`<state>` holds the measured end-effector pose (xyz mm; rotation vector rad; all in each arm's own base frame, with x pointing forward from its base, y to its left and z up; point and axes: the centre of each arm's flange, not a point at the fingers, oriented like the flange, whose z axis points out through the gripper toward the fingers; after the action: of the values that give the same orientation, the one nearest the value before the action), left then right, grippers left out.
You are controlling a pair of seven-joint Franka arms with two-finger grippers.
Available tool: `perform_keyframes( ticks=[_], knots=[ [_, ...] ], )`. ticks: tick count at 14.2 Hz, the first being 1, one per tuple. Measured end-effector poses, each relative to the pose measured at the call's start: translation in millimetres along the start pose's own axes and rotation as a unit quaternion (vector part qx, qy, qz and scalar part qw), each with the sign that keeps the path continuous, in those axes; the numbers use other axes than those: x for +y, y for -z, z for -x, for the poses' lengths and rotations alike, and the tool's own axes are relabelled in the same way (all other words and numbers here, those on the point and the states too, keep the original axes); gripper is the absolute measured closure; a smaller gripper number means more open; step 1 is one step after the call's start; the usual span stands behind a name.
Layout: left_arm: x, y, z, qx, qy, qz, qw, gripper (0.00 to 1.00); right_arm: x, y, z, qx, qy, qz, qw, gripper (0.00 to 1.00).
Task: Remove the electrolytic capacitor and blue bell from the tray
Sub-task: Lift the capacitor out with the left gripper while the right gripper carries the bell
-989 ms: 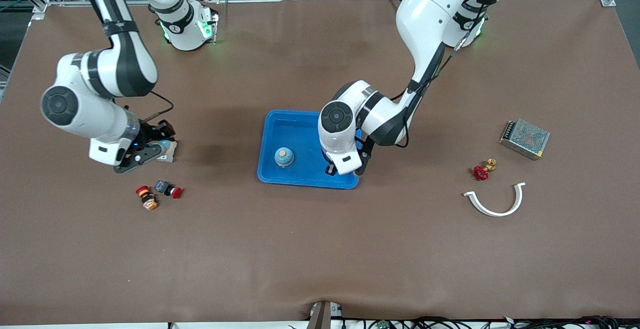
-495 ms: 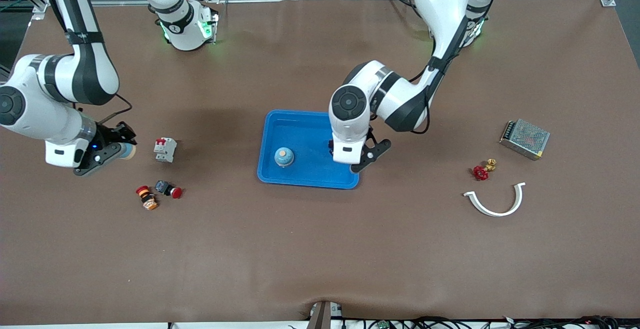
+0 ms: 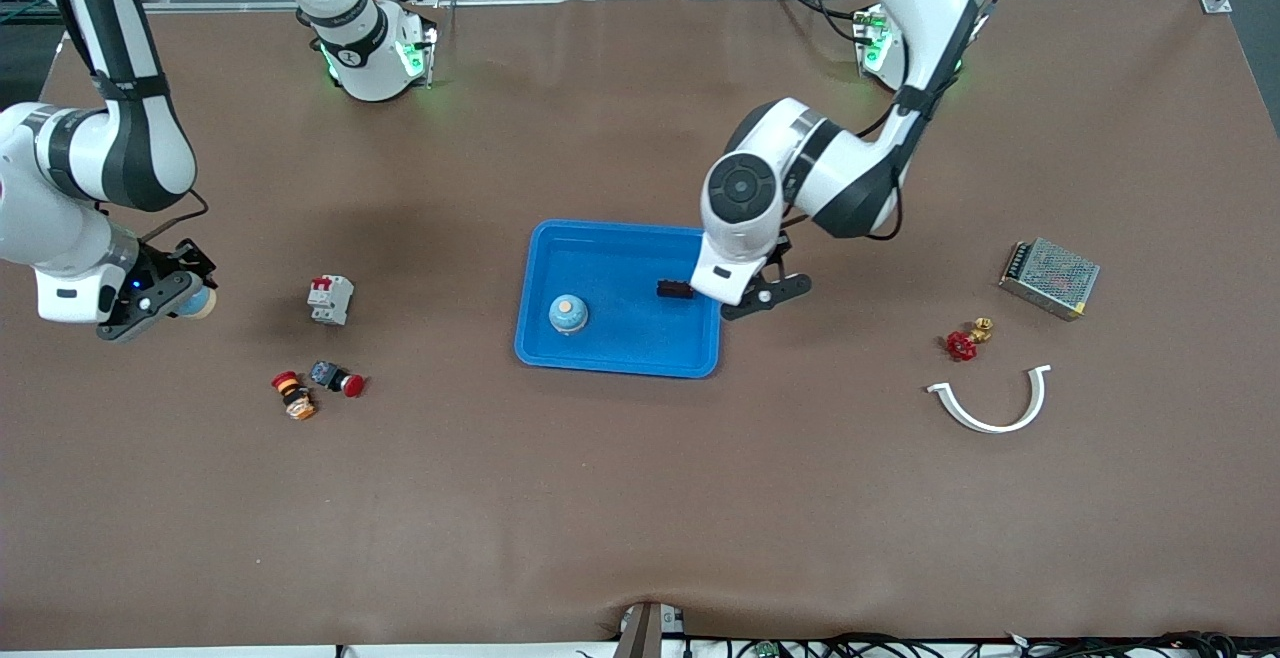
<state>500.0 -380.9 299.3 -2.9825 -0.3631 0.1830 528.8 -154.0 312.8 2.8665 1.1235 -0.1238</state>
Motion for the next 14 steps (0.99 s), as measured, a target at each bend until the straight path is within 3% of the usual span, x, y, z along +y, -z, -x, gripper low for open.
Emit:
perform_keyframes(
  ticks=[3, 8, 14],
  knots=[
    [-51, -7, 11, 0.014, -0.063, 0.017, 0.998, 0.66, 4, -27, 24, -0.004, -0.001, -0.011, 1.000, 0.33],
    [-97, -36, 34, 0.021, -0.138, 0.022, 0.990, 0.66, -5, -78, 29, 0.002, 0.001, -0.011, 1.000, 0.33],
    [-118, -90, 56, 0.051, -0.173, 0.047, 0.982, 0.66, -9, -110, 29, 0.003, 0.002, -0.015, 1.000, 0.33]
  ],
)
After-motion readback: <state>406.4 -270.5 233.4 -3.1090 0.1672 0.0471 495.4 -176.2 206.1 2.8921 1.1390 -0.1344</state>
